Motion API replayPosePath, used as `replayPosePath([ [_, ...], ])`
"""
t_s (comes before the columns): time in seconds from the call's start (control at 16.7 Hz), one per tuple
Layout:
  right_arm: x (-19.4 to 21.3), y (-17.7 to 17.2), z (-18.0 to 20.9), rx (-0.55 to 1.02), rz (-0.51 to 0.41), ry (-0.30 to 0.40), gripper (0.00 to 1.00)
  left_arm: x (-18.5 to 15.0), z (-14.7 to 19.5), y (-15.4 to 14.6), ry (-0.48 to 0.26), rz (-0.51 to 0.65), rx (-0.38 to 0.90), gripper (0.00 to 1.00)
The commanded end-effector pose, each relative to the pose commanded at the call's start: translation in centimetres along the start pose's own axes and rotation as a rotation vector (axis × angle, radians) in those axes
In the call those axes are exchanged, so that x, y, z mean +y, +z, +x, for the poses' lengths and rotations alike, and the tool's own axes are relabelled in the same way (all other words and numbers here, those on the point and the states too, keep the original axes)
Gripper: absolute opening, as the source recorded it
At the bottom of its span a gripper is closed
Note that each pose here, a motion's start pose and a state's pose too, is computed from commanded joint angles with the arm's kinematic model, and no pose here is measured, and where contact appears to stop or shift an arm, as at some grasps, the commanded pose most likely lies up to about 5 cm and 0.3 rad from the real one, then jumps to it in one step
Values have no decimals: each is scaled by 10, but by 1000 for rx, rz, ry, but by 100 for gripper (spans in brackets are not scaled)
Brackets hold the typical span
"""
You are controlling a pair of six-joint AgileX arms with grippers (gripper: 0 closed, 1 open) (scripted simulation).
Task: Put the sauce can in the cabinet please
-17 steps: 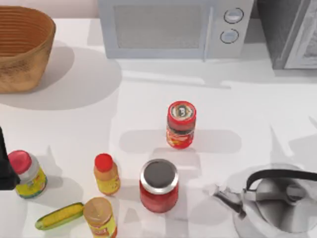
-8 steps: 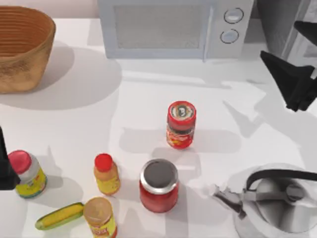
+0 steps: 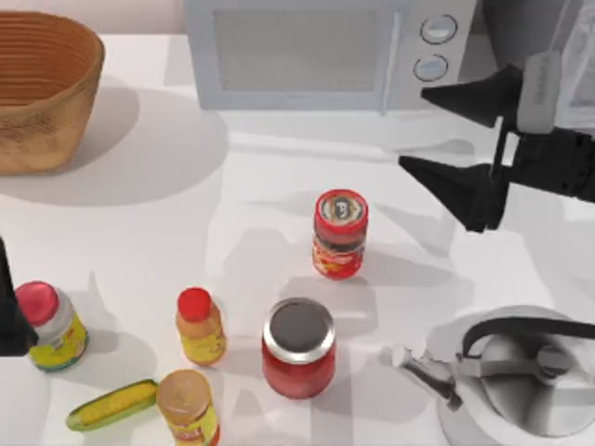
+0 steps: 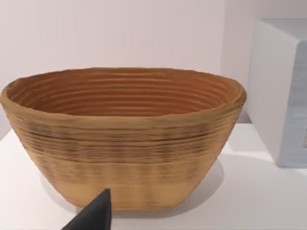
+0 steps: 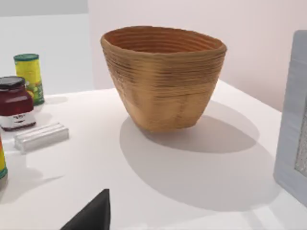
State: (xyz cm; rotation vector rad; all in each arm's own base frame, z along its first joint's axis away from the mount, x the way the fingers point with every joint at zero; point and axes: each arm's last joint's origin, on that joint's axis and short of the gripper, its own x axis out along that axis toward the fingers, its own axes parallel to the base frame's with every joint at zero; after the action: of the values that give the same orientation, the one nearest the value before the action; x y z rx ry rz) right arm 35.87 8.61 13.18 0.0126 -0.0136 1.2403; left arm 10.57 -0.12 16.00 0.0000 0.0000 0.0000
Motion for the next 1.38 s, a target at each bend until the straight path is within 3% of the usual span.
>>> replayPosePath([
  [0.3,-11,-73,19,7,6,193,100,0,0,0,0,0,0,100],
  [0.6,-7,-120,26,14,12,306,100,0,0,0,0,0,0,100],
  [1.08,-7,-126,25,16,16,314,100,0,0,0,0,0,0,100],
  [1.38,-9,-122,56,11,14,320,100,0,0,0,0,0,0,100],
])
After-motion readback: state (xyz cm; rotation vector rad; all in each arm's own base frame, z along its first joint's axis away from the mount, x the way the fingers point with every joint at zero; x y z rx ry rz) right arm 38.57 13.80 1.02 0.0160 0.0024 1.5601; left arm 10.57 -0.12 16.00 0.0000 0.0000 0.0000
